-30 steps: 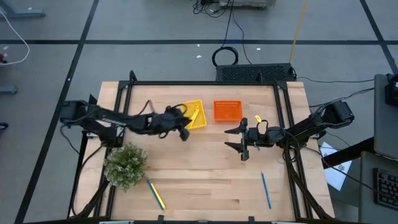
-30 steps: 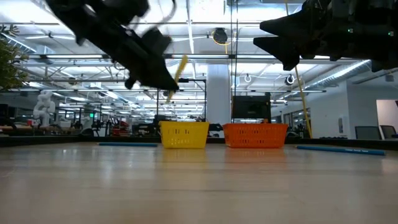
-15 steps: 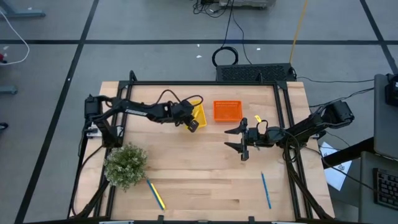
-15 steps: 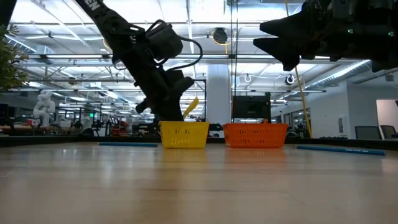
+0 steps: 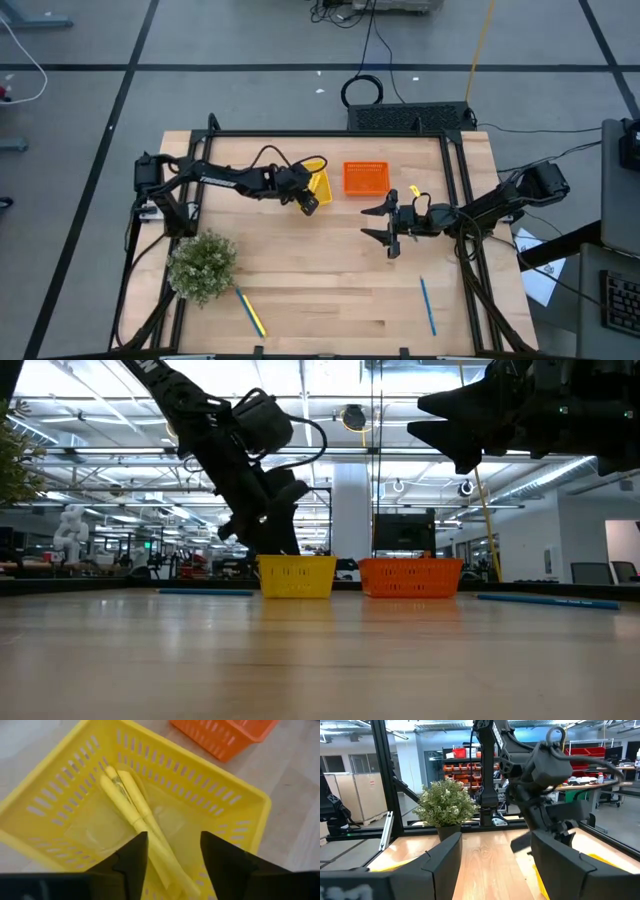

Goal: Sort pens & pencils
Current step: Put the yellow pen into the yellow basket

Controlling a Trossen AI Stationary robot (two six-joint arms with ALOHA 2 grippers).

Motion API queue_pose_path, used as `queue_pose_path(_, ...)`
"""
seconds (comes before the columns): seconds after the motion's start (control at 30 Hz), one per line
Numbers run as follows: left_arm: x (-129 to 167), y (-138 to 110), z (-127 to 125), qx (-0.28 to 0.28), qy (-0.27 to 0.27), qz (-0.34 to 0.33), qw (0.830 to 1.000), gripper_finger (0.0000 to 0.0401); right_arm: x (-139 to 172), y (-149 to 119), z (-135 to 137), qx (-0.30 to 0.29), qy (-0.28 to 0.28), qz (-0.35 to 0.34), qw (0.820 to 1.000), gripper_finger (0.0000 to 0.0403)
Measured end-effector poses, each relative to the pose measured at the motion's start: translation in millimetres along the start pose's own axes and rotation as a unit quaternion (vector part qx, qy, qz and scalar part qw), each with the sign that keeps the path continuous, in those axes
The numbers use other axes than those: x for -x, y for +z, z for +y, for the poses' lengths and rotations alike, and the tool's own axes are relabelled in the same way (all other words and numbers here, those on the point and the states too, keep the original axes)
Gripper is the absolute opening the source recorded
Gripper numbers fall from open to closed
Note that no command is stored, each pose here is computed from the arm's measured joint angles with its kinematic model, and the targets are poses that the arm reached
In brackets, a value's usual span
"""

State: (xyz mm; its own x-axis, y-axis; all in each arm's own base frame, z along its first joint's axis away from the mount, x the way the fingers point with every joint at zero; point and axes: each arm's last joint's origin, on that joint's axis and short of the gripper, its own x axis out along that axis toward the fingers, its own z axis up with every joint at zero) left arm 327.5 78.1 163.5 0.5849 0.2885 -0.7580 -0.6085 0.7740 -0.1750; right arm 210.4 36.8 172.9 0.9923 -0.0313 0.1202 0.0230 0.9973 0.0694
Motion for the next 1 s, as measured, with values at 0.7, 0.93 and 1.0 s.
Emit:
queue_pose_path(0.7,175.1,-42.0,-55.5,-0.148,-0.157,-0.321,0.922,0.0211,-0.2,-0.3,0.0,0.001,0.0,0.002,1.0,0.0226)
queue_pose_path(0.93,166.2,-82.4,-49.9,-0.168,-0.199,-0.366,0.894,0.0212,-0.2,0.5,0.0,0.0,0.0,-0.002,1.0,0.0226)
queue_pose_path(1.0,166.5,-81.9,-49.2,-0.163,-0.2,-0.371,0.892,0.0212,-0.2,0.7,0.0,-0.001,0.0,-0.003,1.0,0.0226)
